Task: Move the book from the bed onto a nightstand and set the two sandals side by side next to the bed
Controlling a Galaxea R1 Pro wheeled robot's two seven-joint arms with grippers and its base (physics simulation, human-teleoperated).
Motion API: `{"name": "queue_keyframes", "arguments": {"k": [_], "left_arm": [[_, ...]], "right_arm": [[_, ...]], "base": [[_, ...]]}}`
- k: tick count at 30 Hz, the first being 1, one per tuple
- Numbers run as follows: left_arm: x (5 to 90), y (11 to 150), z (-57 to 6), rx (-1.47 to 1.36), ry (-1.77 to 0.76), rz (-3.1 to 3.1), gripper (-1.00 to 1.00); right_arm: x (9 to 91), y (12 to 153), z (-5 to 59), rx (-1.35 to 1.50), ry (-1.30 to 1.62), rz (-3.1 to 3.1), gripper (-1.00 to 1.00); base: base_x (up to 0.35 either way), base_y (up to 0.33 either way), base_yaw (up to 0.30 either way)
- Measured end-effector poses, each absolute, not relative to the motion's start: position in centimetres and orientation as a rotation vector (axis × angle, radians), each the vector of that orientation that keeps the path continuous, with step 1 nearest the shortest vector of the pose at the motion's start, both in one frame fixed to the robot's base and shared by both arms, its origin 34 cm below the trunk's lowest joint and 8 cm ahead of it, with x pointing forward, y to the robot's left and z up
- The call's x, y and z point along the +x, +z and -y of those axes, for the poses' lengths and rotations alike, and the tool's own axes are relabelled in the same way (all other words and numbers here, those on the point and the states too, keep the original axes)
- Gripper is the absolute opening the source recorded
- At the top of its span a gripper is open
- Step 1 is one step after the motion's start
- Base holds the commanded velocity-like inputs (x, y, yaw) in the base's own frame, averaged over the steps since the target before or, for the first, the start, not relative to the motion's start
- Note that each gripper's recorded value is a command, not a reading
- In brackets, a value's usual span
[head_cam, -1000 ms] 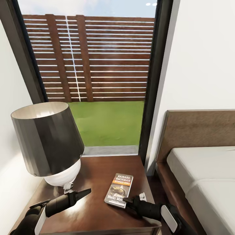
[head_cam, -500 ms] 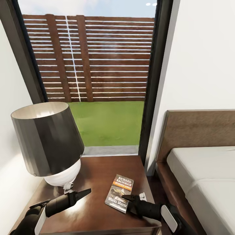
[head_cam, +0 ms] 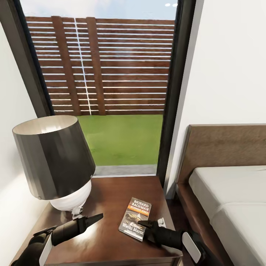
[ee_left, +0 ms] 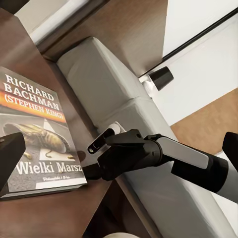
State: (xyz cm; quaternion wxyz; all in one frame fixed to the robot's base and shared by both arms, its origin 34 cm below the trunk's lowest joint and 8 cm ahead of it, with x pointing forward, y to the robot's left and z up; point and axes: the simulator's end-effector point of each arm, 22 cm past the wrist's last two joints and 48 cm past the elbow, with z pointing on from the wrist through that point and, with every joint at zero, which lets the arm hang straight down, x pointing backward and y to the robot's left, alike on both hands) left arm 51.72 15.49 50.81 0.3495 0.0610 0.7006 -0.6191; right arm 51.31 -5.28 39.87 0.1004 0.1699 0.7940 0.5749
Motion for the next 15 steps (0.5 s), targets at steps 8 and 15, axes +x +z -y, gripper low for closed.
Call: {"name": "queue_keyframes", "arguments": {"k": [8,15], "left_arm": [[51.70,50.78,-15.47,0.158,-1.605,-1.816,1.00],[52.09,50.12,-15.64,0.142,-1.572,-1.844,1.00]], "right_arm": [[51.36,39.91,5.28,0.504,1.701,-2.343,1.00],[51.36,39.91,5.28,0.503,1.700,-2.344,1.00]], "base": [[-0.139,0.000,0.000],[-0.005,0.000,0.000]]}}
